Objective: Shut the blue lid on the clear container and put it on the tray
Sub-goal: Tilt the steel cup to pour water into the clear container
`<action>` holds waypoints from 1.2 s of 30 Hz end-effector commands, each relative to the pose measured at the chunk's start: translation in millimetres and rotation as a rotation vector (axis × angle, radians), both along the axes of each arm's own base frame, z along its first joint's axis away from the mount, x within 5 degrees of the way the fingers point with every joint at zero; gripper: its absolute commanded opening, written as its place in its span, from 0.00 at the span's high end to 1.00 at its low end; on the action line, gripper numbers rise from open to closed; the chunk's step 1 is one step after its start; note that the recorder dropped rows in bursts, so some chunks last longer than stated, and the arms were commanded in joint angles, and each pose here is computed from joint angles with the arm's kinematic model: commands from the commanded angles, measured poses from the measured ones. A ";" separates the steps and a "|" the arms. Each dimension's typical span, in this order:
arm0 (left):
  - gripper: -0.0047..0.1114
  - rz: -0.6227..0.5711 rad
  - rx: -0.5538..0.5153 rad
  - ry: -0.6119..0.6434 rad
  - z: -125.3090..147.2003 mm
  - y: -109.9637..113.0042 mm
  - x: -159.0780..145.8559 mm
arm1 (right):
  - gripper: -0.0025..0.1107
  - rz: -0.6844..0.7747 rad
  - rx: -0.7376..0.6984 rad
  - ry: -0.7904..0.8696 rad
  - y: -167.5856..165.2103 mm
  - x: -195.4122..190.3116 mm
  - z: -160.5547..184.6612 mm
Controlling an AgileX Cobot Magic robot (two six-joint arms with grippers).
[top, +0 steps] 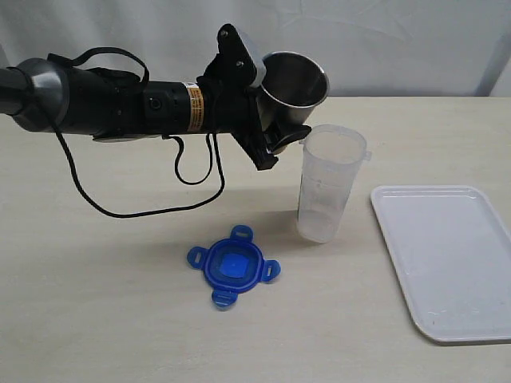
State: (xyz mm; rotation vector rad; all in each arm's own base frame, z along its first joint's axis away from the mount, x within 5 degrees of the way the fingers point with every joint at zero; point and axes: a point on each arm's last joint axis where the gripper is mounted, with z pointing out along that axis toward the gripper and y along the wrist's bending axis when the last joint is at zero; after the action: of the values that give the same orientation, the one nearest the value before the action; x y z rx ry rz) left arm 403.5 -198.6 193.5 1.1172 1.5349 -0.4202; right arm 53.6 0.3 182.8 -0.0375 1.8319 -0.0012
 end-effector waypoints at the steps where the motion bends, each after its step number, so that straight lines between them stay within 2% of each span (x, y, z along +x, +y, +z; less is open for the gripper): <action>1: 0.96 -0.018 -0.034 -0.036 15.3 -2.9 -2.6 | 0.94 -0.003 0.002 -0.005 -0.1 -0.1 -0.7; 13: 0.96 0.012 -0.017 -0.028 14.5 -0.9 -0.9 | 0.94 -0.003 0.002 -0.005 -0.1 -0.1 -0.7; 28: 0.96 0.013 -0.089 -0.021 19.3 -2.5 -1.1 | 0.94 -0.003 0.002 -0.005 -0.1 -0.1 -0.7; 36: 0.96 0.032 -0.047 -0.096 30.6 -0.3 8.2 | 0.94 -0.003 0.002 -0.005 -0.1 -0.1 -0.7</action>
State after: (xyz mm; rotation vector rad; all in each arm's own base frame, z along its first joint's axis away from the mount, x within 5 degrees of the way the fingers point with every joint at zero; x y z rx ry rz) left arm 407.3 -197.7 200.9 1.1054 1.5127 -0.3776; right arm 53.6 0.3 182.8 -0.0375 1.8319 -0.0012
